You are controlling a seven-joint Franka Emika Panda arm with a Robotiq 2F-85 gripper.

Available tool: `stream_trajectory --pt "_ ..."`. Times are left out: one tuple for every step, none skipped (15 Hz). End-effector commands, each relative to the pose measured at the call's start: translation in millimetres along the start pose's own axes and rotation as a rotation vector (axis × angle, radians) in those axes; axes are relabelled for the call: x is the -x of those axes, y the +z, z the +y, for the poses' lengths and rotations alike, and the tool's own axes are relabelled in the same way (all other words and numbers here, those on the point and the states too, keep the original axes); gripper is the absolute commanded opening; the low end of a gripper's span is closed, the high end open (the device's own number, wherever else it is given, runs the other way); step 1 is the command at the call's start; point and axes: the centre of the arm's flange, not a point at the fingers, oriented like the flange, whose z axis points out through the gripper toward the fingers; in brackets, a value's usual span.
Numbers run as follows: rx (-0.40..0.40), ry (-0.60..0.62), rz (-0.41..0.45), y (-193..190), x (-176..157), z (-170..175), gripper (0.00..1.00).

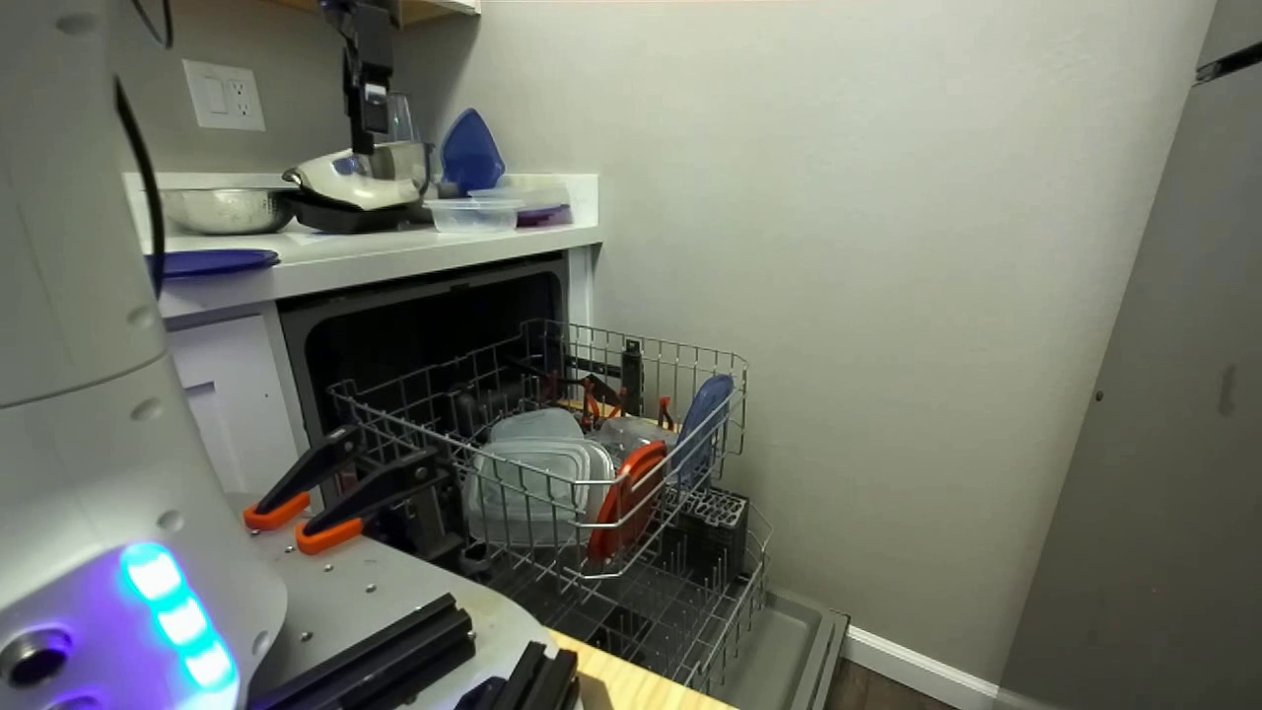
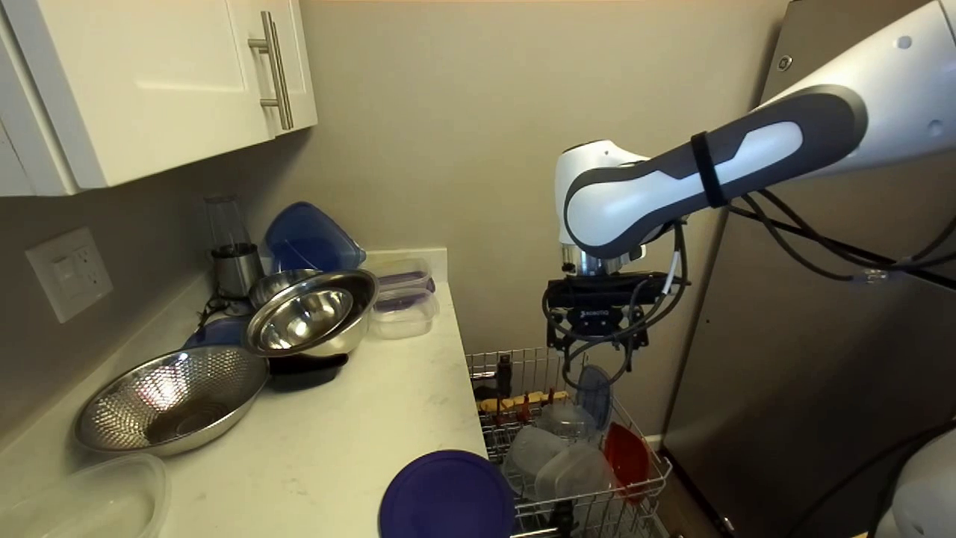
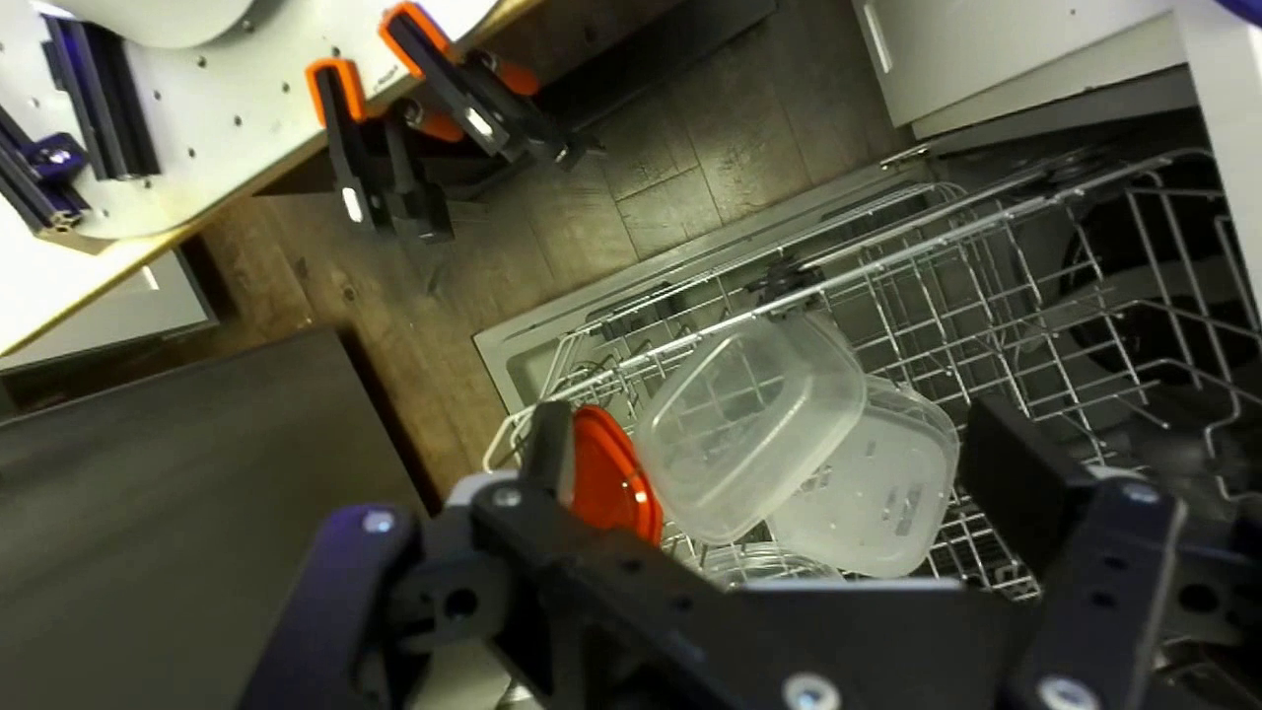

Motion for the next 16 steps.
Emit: stream_trajectory --pt "-0.079 -0.012 -0.073 23.2 -32.9 -33.3 1.0" --pt "-0.111 0.014 -0.115 34.2 -37.9 -39.8 1.0" --pt "-0.137 0.039 -0.176 46.0 -43.4 -45.1 1.0" --pt "-0.14 0.069 -0.233 56.2 -48.1 -48.1 1.0" --pt "-0.133 0.104 -0.29 64.4 -51.5 -48.8 1.0" --pt "-0.137 0.142 -0.341 70.1 -53.4 -49.7 1.0" --pt "-0.135 0.182 -0.388 74.9 -53.9 -49.9 1.0" --pt "-0.14 0.214 -0.436 78.0 -54.5 -50.7 1.0" --pt "-0.146 0.24 -0.486 80.1 -54.0 -51.3 1.0" --pt "-0.147 0.265 -0.534 81.2 -53.7 -51.7 1.0" --pt "-0.143 0.277 -0.589 81.3 -53.0 -52.7 1.0" --pt "-0.131 0.27 -0.649 82.0 -52.1 -55.3 1.0" --pt "-0.141 0.236 -0.684 80.8 -49.4 -57.4 1.0" --pt "-0.133 0.219 -0.709 78.3 -46.0 -60.3 1.0" --pt "-0.129 0.197 -0.718 75.5 -42.6 -62.6 1.0" --pt "-0.116 0.12 -0.708 69.8 -36.0 -66.1 1.0"
